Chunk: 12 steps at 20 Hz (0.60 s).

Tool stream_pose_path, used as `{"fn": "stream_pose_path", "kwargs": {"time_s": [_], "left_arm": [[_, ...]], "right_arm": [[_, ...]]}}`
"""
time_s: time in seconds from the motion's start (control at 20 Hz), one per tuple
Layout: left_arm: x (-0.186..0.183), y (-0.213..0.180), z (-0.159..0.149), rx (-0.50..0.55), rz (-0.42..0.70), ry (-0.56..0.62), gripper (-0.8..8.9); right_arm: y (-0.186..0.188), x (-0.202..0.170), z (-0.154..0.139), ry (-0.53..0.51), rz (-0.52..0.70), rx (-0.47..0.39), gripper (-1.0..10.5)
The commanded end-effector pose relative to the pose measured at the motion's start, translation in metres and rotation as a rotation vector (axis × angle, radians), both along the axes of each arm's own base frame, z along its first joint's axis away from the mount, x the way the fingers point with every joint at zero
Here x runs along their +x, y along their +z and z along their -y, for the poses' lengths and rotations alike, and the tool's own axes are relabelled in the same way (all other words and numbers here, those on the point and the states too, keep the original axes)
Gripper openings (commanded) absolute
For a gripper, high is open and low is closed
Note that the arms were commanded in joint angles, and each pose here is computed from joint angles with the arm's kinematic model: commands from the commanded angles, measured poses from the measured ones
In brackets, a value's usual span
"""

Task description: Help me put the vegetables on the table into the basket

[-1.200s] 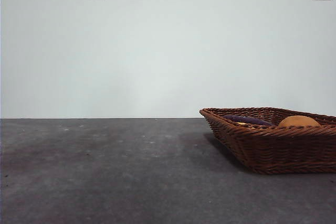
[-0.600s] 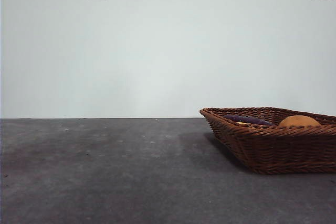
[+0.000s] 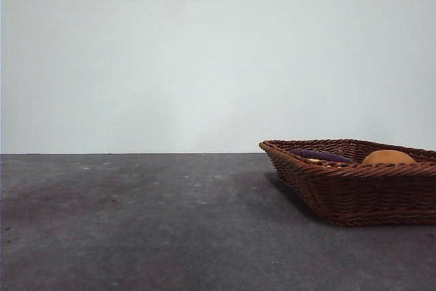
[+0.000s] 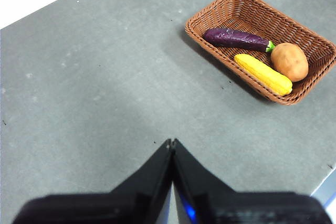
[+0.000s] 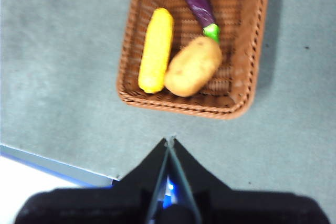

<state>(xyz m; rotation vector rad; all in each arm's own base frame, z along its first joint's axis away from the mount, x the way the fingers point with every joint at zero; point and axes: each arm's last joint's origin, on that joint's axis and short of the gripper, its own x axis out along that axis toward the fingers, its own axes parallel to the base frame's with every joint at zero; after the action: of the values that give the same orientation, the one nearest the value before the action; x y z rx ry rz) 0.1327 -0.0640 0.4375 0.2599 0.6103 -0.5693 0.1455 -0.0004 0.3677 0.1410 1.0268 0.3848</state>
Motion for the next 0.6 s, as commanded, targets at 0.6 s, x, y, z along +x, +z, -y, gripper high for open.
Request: {"fn": "stream_pose_path", "kwargs": {"time_s": [0.6], "left_arm": [[0.015,0.026,-0.020,0.016,0.347,0.111,-0.04]], "right_arm": [[-0.013,0.024,0.003,-0.010,-0.094,-0.035,0.0]]}}
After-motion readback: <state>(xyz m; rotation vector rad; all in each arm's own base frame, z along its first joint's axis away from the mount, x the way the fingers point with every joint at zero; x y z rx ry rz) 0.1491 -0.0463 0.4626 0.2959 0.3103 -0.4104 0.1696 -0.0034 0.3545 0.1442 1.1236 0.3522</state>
